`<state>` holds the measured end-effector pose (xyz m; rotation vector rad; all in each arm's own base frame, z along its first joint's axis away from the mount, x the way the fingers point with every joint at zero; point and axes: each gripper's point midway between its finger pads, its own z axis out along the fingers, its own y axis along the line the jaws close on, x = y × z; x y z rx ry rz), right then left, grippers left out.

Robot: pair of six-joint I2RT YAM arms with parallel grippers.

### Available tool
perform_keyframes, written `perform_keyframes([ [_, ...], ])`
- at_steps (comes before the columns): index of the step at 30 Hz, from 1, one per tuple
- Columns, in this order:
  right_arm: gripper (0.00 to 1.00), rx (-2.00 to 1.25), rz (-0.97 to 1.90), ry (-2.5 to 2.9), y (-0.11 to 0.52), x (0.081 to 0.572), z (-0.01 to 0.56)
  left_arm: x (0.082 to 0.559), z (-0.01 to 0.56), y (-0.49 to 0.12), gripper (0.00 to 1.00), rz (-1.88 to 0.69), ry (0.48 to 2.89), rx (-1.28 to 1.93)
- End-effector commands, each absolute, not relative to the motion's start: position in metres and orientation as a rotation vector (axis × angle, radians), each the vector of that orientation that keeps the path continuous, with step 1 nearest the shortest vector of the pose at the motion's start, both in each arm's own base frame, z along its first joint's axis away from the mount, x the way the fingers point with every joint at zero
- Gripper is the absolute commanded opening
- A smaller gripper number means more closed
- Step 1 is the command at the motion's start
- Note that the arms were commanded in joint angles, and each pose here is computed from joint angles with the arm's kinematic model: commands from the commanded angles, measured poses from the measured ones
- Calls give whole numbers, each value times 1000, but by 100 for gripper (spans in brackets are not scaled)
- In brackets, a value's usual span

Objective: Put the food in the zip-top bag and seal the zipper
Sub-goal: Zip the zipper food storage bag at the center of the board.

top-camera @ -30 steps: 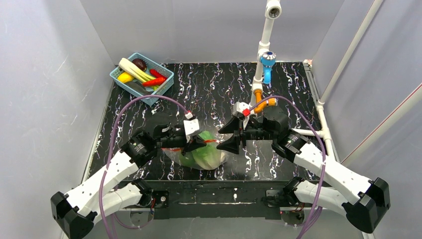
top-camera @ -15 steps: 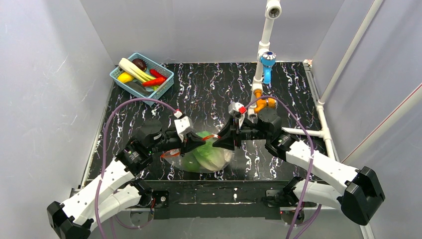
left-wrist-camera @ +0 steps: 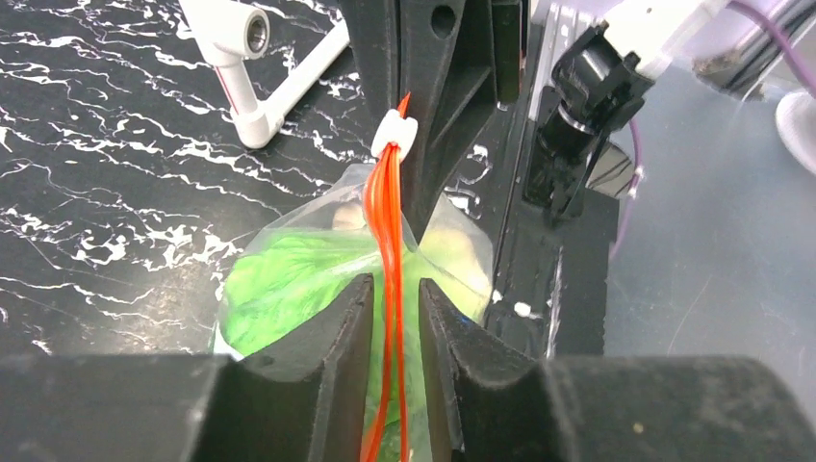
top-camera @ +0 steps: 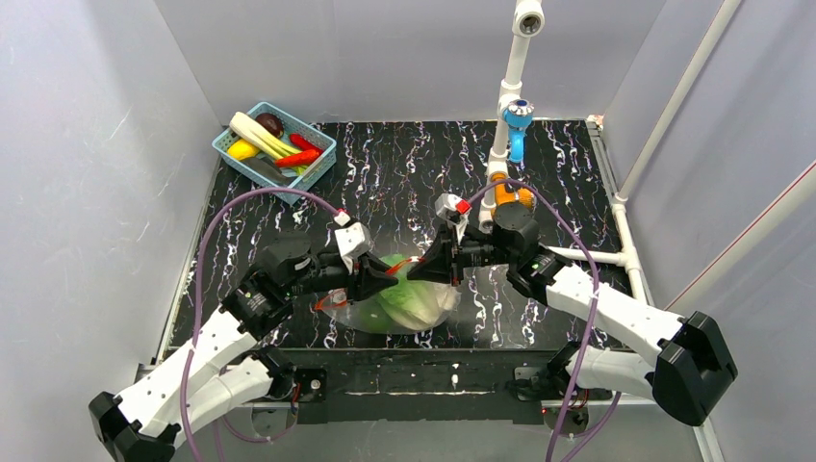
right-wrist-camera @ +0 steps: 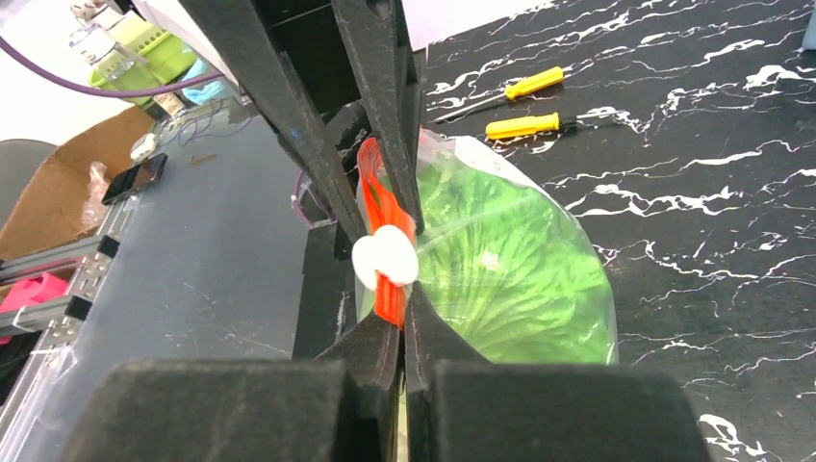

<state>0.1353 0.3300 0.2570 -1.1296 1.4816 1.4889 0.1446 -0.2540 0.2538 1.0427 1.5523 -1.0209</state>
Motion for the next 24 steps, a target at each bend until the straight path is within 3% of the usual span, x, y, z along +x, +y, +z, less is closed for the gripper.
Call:
perform_keyframes([
  [1,1,-1166,1510,1367,335,133,292,139,265,-255,42,-1070,1622,1041],
  [3,1,-1192,1510,1388,334,131,289,140,288,-265,68,-1120,1574,1057],
  [7,1,-1202,1506,1413,334,131,290,157,307,-281,62,-1100,1526,1104],
  [16,1,-1215,1525,1411,335,130,292,158,311,-294,34,-1132,1442,1165],
  [21,1,-1213,1522,1414,335,130,291,157,310,-297,33,-1144,1435,1178],
  [24,1,-1210,1516,1406,334,130,294,152,306,-297,28,-1159,1441,1203],
])
